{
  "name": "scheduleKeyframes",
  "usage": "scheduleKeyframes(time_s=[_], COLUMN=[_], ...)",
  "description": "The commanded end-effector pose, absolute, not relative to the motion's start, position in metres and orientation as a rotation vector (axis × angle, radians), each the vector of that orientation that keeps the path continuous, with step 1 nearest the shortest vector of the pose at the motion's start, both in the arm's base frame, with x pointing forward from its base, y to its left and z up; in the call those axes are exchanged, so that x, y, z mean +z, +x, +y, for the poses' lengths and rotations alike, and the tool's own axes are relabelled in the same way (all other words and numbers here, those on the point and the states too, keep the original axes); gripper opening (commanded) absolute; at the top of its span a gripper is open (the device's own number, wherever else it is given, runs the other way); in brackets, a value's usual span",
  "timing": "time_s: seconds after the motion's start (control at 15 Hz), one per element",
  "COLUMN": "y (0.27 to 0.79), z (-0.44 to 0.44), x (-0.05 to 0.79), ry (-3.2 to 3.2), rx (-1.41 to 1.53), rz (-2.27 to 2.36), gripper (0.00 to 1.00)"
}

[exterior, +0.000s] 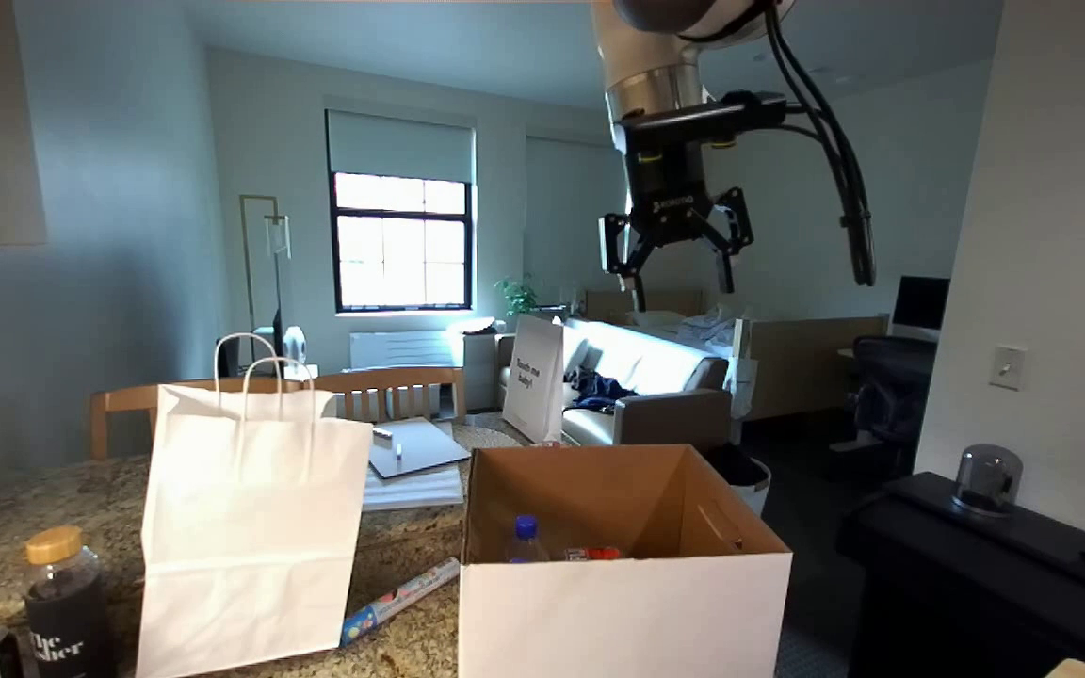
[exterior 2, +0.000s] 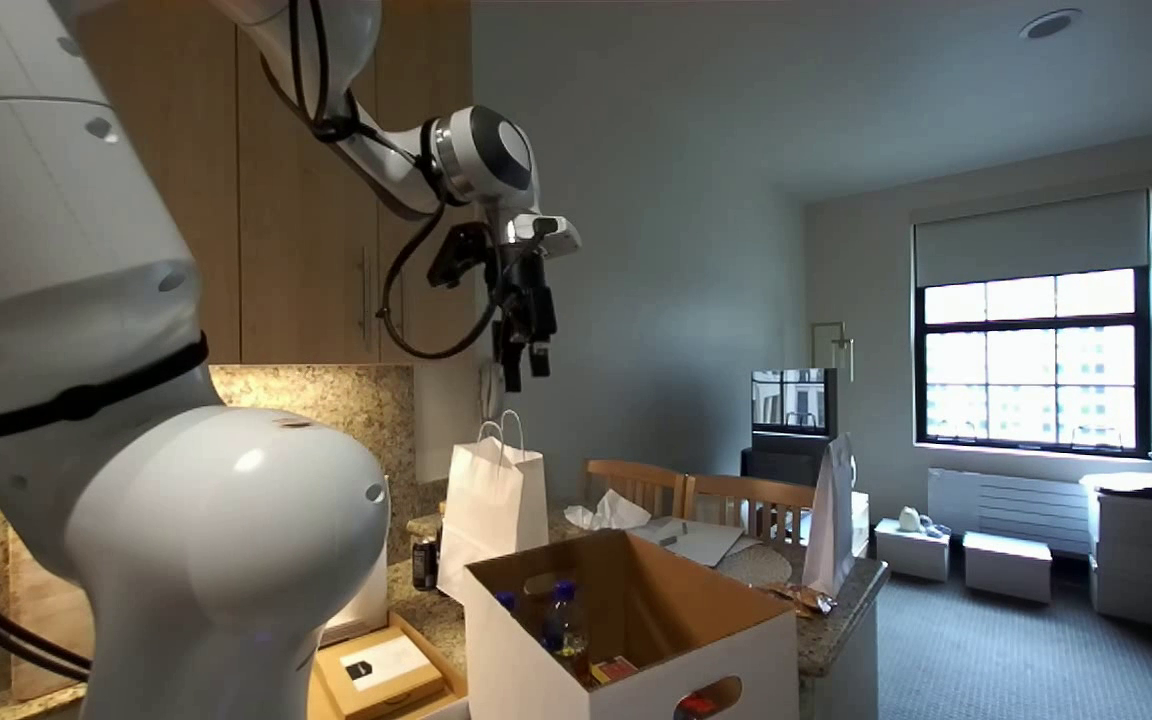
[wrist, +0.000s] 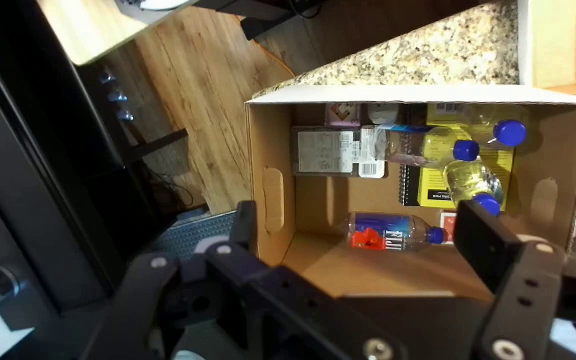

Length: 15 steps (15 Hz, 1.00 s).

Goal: Put the water bottles on the counter in the box

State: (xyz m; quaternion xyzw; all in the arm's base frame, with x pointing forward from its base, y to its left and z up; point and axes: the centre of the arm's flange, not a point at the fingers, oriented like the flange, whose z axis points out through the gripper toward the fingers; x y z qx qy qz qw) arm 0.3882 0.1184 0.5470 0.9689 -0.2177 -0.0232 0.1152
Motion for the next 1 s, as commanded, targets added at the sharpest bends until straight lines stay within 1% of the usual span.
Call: scheduleKeyframes(time_s=[0.0,0.4,0.47,0.93], y=[0.396,0.400,0.407,0.409], z=[0.094,0.063,0.083,0.070], x=[0.550,0.553,0.555,0.557], ry=[2.870,2.982,2.939,2.959], rx=[-0.051,0.034,-0.005,0.021], rz=[-0.351,0.084,-0.045,0.036], gripper=[1.00,1.00,1.00,1.00])
